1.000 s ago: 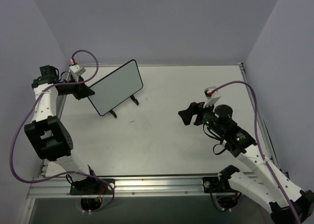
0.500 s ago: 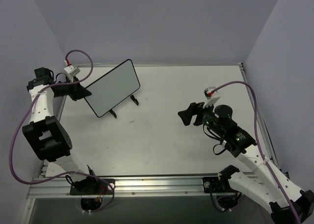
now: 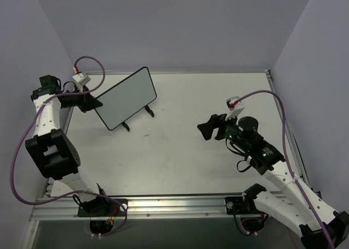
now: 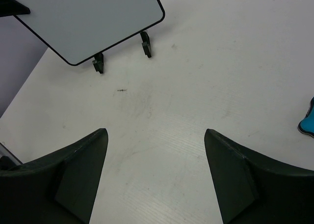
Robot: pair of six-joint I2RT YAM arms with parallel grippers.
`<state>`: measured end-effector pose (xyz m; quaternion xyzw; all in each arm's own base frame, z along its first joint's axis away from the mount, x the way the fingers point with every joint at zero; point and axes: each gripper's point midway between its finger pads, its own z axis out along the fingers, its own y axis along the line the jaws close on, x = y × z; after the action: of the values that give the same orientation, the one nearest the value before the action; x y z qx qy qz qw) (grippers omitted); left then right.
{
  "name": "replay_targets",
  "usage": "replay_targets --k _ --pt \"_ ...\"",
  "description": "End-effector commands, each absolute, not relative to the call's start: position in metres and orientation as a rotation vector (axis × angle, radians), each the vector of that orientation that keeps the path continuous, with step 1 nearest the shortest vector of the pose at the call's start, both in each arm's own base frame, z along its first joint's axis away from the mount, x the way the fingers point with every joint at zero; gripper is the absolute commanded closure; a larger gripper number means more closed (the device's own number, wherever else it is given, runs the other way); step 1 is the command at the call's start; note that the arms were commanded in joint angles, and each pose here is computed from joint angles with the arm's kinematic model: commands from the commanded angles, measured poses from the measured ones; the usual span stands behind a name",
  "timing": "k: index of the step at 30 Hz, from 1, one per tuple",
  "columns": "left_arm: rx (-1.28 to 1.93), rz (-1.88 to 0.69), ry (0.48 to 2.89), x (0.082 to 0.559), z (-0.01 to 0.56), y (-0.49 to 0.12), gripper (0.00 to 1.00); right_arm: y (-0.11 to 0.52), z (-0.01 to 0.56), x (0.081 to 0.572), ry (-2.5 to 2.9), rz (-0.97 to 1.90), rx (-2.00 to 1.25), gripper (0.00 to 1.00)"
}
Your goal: Erase the whiteboard
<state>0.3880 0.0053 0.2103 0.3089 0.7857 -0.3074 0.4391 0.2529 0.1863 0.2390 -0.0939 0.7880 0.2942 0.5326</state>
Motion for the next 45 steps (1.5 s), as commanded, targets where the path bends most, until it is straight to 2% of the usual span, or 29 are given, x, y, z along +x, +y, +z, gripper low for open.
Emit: replay_targets --k 1,28,32,34,36,37,45 --pt "0.85 -0.775 1.786 0.381 0.244 -0.013 0.98 0.194 0.249 0.252 1.836 0.736 -0.25 0.25" --pt "0.86 -0.684 2.001 0.392 0.193 0.004 0.98 0.2 0.246 0.25 1.846 0.757 -0.272 0.25" --pt "0.854 -0.619 2.029 0.398 0.192 0.012 0.84 0.201 0.246 0.25 1.845 0.763 -0.275 0.25" --pt "0.842 -0.593 2.044 0.4 0.191 0.015 0.8 0.202 0.246 0.249 1.845 0.764 -0.276 0.25" --pt "0.842 -0.568 2.048 0.403 0.192 0.018 0.69 0.202 0.247 0.249 1.841 0.767 -0.275 0.25" --pt "0.834 -0.565 2.054 0.405 0.192 0.019 0.67 0.202 0.247 0.249 1.84 0.767 -0.277 0.25" --pt "0.821 -0.523 2.101 0.417 0.19 0.021 0.63 0.203 0.246 0.249 1.843 0.768 -0.281 0.24"
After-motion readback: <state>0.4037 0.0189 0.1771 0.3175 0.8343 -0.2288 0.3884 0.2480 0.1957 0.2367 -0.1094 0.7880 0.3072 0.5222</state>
